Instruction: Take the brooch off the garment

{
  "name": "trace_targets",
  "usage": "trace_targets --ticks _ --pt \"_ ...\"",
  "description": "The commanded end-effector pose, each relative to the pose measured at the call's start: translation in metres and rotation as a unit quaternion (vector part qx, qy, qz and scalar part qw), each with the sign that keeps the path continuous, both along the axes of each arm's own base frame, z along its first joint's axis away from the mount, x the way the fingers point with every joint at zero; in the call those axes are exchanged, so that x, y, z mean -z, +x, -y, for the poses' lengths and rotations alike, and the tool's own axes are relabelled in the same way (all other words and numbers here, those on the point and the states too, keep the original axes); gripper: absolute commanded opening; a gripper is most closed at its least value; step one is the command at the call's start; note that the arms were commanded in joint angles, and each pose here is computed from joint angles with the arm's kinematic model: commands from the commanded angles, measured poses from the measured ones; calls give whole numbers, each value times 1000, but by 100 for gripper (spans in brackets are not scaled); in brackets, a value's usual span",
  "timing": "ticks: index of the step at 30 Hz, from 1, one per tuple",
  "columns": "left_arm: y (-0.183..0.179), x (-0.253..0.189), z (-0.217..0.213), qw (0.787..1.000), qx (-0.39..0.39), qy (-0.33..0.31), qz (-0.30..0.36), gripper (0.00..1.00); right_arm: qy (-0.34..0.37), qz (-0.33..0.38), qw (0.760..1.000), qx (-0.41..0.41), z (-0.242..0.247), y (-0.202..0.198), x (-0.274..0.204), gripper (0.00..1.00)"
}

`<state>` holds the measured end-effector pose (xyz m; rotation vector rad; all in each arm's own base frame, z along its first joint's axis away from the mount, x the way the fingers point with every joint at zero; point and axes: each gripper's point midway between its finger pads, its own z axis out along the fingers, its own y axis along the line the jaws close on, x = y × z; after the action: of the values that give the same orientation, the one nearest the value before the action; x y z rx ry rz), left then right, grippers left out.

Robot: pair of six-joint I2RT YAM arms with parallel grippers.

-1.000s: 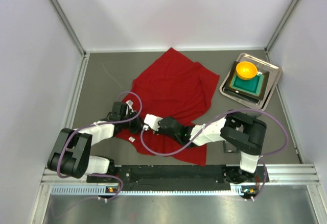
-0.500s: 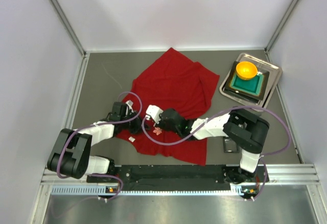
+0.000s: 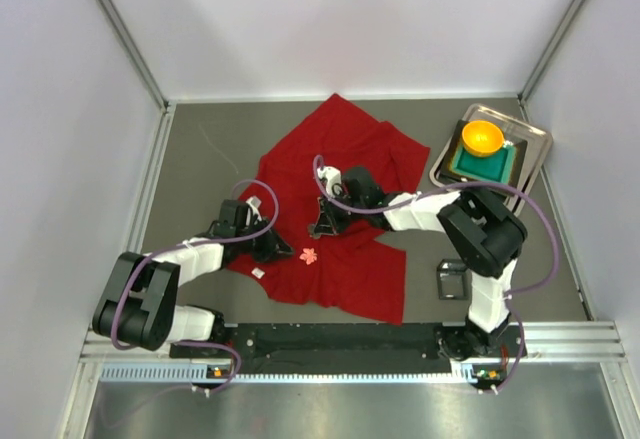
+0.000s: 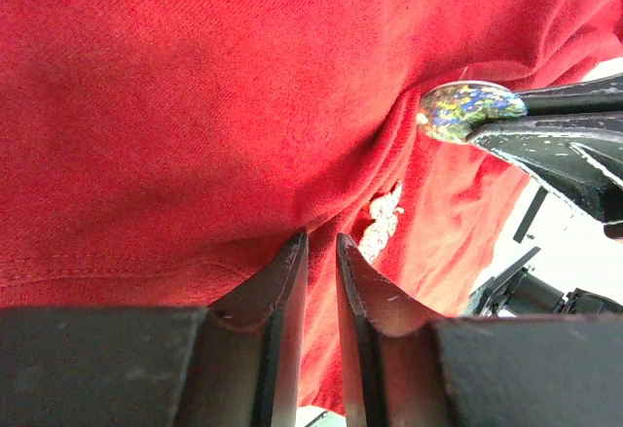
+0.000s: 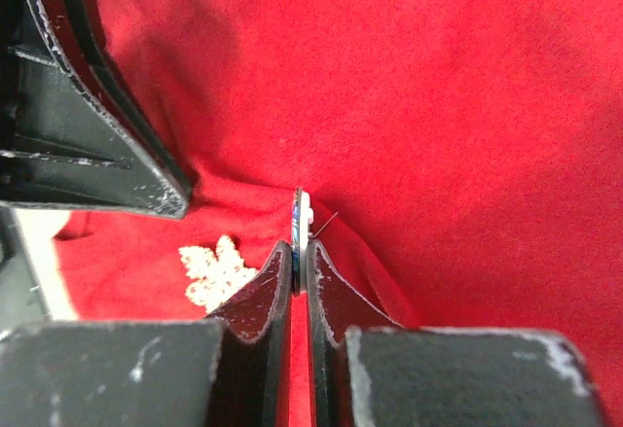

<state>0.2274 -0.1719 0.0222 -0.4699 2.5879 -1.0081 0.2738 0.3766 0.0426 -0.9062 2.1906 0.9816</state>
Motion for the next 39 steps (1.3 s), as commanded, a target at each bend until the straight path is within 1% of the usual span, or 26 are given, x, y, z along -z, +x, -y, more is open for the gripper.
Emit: trace_targets --ticks 1,6,7,13,16,17,19,21,22,23,24,25,26,27,29,30,31,32,33,34,35,36,37,39 --pt "-17 13 -10 999 4 24 -26 24 55 -160 985 -40 -12 -37 -6 0" --pt "-17 12 -11 999 4 29 -22 25 84 -225 970 -49 -13 -52 -12 0" --pt "-17 12 -11 999 5 30 -22 25 97 -233 967 -42 -14 -50 -18 0" --pt "-17 10 -13 999 4 32 -17 25 123 -289 949 -27 -6 -56 -29 0" --pt "-17 6 -12 999 8 32 -13 27 133 -286 949 -19 -3 -52 -37 0" --pt "-16 3 -11 1000 10 28 -8 27 144 -272 951 -20 -3 -50 -48 0" --pt "-15 -4 -10 1000 12 25 -1 29 155 -267 951 -13 2 -48 -56 0" --pt "-10 -20 -7 1000 17 13 21 34 159 -253 954 -8 7 -51 -69 0" --pt "-11 -25 -6 999 19 10 25 36 150 -234 961 -11 11 -51 -68 0" --pt "-8 -35 -3 999 21 1 39 42 141 -219 965 -8 15 -51 -68 0" --pt "-7 -47 3 998 32 -19 48 44 129 -193 973 7 24 -51 -74 0" --pt "-6 -56 8 997 41 -35 54 47 122 -146 982 -3 29 -50 -75 0" --pt "-6 -61 12 996 48 -48 50 48 110 -105 988 19 38 -43 -76 0" --pt "-5 -78 21 994 61 -75 48 49 108 -63 992 25 48 -45 -86 0" --pt "-5 -89 28 992 69 -98 29 49 76 30 997 13 60 -46 -92 0" --pt "1 -104 32 991 62 -117 26 50 46 75 995 40 73 -39 -85 0" --pt "0 -113 37 988 66 -137 20 50 49 155 987 22 74 -43 -108 0" --pt "4 -124 40 986 62 -152 26 50 25 193 980 32 82 -43 -103 0" --pt "6 -134 43 984 40 -176 6 50 24 244 969 22 83 -44 -112 0" --pt "5 -142 47 979 38 -198 -2 45 16 318 948 3 87 -44 -128 0" --pt "4 -144 49 976 31 -214 -18 44 15 359 933 -5 85 -52 -129 0" --pt "5 -153 52 969 15 -245 -42 43 10 388 922 -4 88 -50 -133 0" --pt "2 -155 54 964 11 -258 -63 39 -3 423 906 -12 91 -48 -136 0" --pt "0 -164 58 954 11 -287 -91 38 -7 475 880 -8 96 -50 -146 0"
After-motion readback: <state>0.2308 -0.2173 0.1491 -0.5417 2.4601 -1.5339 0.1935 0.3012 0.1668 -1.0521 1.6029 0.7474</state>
